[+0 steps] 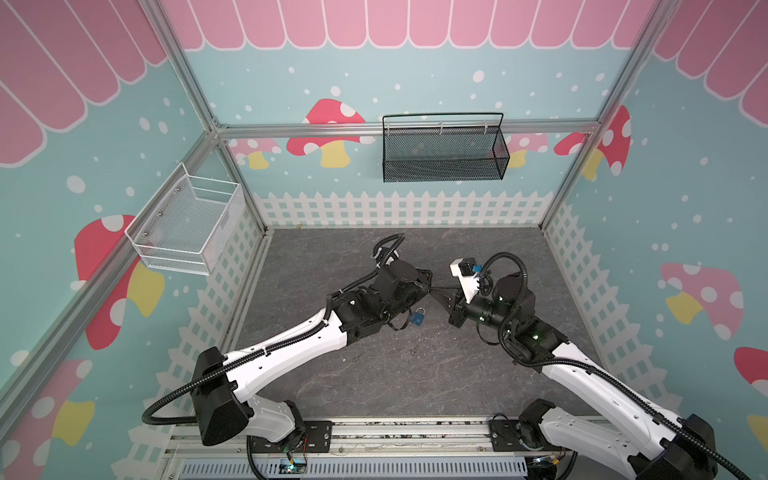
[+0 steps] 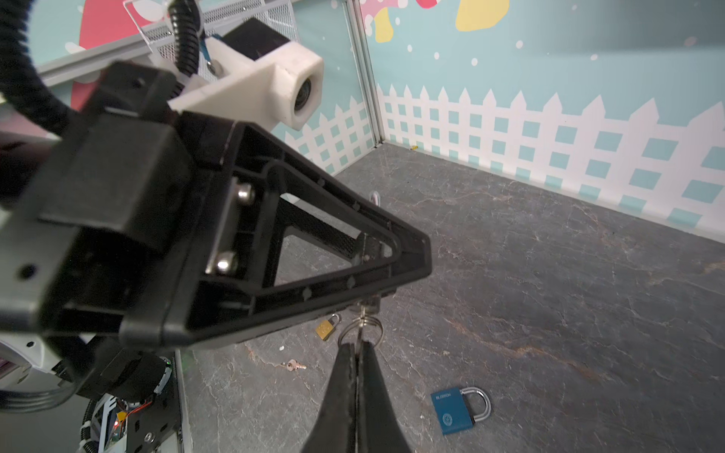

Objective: Unlock with the key

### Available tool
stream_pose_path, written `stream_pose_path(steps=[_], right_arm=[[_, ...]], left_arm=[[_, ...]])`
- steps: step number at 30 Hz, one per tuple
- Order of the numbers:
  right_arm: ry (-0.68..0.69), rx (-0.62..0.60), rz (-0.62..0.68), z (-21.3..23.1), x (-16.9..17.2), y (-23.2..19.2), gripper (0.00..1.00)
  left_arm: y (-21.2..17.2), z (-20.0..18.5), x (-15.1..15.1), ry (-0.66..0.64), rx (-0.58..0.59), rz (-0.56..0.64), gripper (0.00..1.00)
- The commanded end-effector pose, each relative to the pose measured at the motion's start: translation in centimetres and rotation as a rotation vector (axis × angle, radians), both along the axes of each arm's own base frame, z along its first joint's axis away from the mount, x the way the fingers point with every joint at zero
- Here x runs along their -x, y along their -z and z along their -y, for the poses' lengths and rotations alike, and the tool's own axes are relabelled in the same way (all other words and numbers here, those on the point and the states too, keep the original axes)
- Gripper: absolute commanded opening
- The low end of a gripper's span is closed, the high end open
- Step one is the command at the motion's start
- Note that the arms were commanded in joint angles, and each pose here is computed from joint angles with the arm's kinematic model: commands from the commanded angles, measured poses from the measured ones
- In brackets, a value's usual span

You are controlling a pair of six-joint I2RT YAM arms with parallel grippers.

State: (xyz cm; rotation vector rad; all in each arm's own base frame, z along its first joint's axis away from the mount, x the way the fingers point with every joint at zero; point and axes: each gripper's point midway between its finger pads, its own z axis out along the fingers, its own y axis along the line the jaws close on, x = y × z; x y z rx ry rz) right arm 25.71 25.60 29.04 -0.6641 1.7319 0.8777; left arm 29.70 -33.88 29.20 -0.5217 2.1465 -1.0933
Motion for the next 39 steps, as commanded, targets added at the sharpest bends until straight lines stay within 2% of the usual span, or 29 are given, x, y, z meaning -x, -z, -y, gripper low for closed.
stream_pose_path(steps=[1, 5, 7, 9, 14, 17, 21, 27, 30, 34, 39], right_arm=[[-0.060, -0.111, 0.229, -2.0, 0.7, -6.9, 0.00], [-0.071, -0.115, 0.212, -2.1, 0.9, -6.5, 0.00], [-0.100, -0.116, 0.203, -2.3, 1.4, -6.3, 0.00], [-0.110, -0.104, 0.187, -2.1, 1.8, -5.8, 0.00], [-0.127, -0.067, 0.155, -1.3, 3.1, -4.4, 0.15], [-0.143, -0.061, 0.141, -1.0, 3.9, -3.9, 0.27], [-0.145, -0.052, 0.120, -1.0, 4.1, -3.8, 0.36], [-0.079, -0.021, 0.114, 0.0, 3.6, -4.0, 0.38], [-0.078, -0.014, 0.115, 0.4, 4.0, -4.2, 0.46], [0.005, 0.007, 0.101, 1.5, 3.2, -3.8, 0.47], [-0.017, 0.017, 0.084, 1.0, 3.1, -2.9, 0.38]], left_arm=[[-1.2, 8.2, 10.0, 0.476, 0.143, -0.135, 0.00], [-2.7, 7.9, 10.1, 0.476, 0.143, -0.090, 0.00], [-2.2, 6.5, 9.0, 0.415, 0.079, -0.071, 0.00], [-1.7, 5.0, 7.7, 0.358, 0.063, -0.067, 0.00], [-1.8, 2.0, 5.1, 0.240, -0.002, 0.007, 0.00], [-2.1, 1.0, 4.2, 0.189, -0.011, 0.040, 0.00], [-2.6, 0.5, 3.8, 0.163, -0.018, 0.070, 0.00], [-2.9, -0.4, 3.3, 0.115, -0.037, 0.097, 0.00], [-3.1, -0.8, 3.0, 0.094, -0.048, 0.108, 0.00], [-3.0, -0.9, 2.8, 0.083, -0.054, 0.111, 0.00], [-3.4, -1.3, 2.6, 0.057, -0.050, 0.120, 0.00]])
